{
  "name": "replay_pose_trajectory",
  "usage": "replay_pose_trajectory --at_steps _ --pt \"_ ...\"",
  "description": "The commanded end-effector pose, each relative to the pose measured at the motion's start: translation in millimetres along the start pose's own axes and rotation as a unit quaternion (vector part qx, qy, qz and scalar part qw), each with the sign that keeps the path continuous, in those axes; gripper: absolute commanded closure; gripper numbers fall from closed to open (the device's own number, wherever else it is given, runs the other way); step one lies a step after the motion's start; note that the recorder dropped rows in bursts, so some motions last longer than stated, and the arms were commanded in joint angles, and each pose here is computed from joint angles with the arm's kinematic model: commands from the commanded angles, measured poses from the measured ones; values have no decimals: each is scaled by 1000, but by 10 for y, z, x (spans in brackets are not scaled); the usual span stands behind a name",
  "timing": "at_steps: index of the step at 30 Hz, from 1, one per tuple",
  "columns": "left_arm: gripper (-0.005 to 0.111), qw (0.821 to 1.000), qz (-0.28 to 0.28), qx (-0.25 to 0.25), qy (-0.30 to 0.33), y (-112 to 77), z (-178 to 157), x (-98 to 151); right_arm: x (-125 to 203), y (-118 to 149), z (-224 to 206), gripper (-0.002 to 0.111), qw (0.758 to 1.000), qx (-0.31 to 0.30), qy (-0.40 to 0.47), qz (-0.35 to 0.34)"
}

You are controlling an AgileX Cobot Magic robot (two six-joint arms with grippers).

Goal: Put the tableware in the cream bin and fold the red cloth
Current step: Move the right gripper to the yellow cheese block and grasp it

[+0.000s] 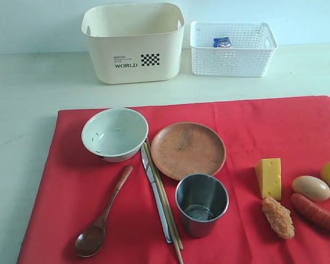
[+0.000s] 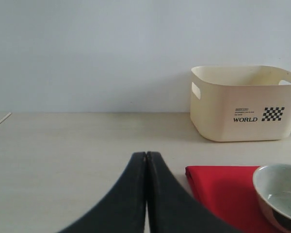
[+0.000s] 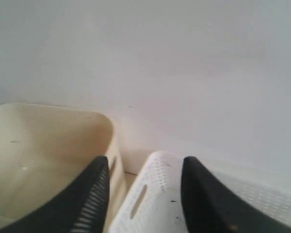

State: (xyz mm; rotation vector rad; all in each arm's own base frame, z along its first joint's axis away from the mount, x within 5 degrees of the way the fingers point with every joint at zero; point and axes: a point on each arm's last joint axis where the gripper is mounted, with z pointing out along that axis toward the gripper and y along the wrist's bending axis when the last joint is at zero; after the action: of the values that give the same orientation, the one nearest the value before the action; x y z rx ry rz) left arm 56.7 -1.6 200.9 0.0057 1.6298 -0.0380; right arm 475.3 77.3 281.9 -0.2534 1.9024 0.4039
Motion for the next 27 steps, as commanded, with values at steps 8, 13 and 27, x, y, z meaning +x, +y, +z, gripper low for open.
replay_pose_trajectory --at_steps 8,13,27 --pt "106 1000 -7 0 -3 -1 -4 5 -74 290 -1160 108 999 41 -16 -7" --pt "106 1000 -7 0 -3 -1 -4 5 294 324 -1627 108 996 93 4 5" --pt "106 1000 -7 0 -3 -1 -4 5 1391 720 -2570 108 996 17 61 60"
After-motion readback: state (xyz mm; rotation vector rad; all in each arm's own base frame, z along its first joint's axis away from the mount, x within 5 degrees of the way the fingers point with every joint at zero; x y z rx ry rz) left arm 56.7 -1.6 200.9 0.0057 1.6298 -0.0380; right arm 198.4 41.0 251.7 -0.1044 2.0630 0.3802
